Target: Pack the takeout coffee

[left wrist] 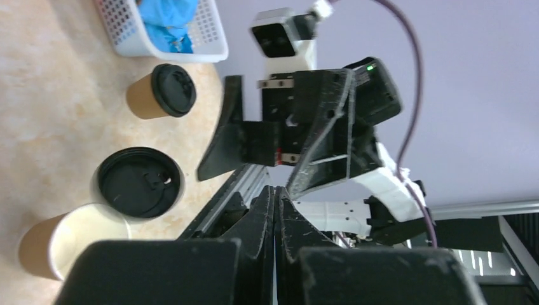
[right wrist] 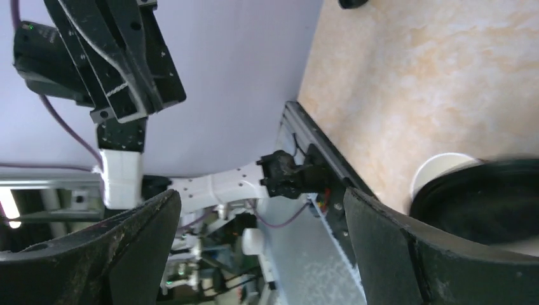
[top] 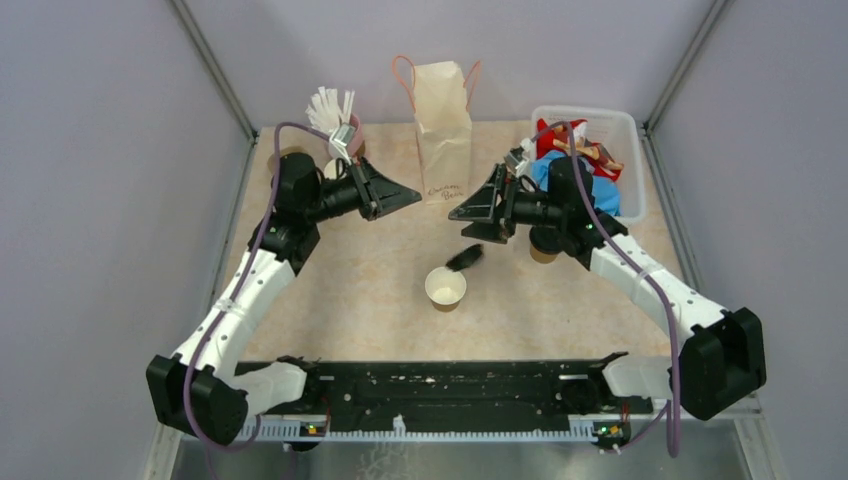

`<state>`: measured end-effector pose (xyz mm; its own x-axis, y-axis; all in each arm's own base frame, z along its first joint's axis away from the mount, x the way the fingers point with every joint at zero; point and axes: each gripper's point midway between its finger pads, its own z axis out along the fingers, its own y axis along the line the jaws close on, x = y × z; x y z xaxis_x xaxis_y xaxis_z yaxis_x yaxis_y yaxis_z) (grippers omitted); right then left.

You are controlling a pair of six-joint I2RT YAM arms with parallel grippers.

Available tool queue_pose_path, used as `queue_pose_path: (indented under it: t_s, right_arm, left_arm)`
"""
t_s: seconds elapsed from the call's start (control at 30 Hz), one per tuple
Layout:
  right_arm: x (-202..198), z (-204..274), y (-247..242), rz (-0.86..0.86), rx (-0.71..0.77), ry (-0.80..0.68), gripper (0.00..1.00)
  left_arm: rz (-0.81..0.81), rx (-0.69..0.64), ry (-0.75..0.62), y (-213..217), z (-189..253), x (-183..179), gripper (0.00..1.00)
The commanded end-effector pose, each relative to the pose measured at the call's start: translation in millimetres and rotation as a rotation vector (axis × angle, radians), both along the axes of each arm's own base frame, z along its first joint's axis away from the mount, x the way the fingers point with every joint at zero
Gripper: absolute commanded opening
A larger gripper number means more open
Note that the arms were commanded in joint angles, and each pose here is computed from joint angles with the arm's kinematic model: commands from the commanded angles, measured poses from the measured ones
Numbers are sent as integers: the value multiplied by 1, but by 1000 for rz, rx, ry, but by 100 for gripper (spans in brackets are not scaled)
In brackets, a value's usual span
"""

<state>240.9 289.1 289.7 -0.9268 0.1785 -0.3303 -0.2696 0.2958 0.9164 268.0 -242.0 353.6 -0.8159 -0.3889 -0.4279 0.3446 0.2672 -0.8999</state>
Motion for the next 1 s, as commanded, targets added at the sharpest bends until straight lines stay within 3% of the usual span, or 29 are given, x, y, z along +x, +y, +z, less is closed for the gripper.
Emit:
queue_pose_path:
  t_s: [0.0,0.1,0.2,0.27,0.47,0.57,0.7,0.77,0.97]
  right_arm:
    - [-2,48,12,-36,289,75,99]
    - [8,39,0,-121,251,93,97]
    - [26,16,-51,-304,-51,-34,99]
    - [25,0,-78,-310,-180,-51,99]
    - [0,-73,-153,-333,-714,6,96]
    - [-2,-64,-186,-451,-849,-36,96]
    - [-11,-52,-224,-554,-1010,-58,97]
    - [-23,-68,-228,-513,-1055,-2,98]
    - [-58,-139,-203,-279,-1076,166,99]
  left_arm:
    - [-69,-104,-23,-14,34,-11,0]
    - [-63,-39,29,-16,16,-10,0]
    - [-5,176,68,-8,-18,3,2]
    - [-11,289,82,-4,-39,5,14]
    - [-92,406,37,-44,-68,-13,53]
    - [-173,477,-20,-86,-89,-31,69]
    - [-255,564,-77,-138,-110,-53,76]
    - [-225,603,-65,-143,-113,-52,75]
    - [-38,519,-226,-117,-66,-39,84]
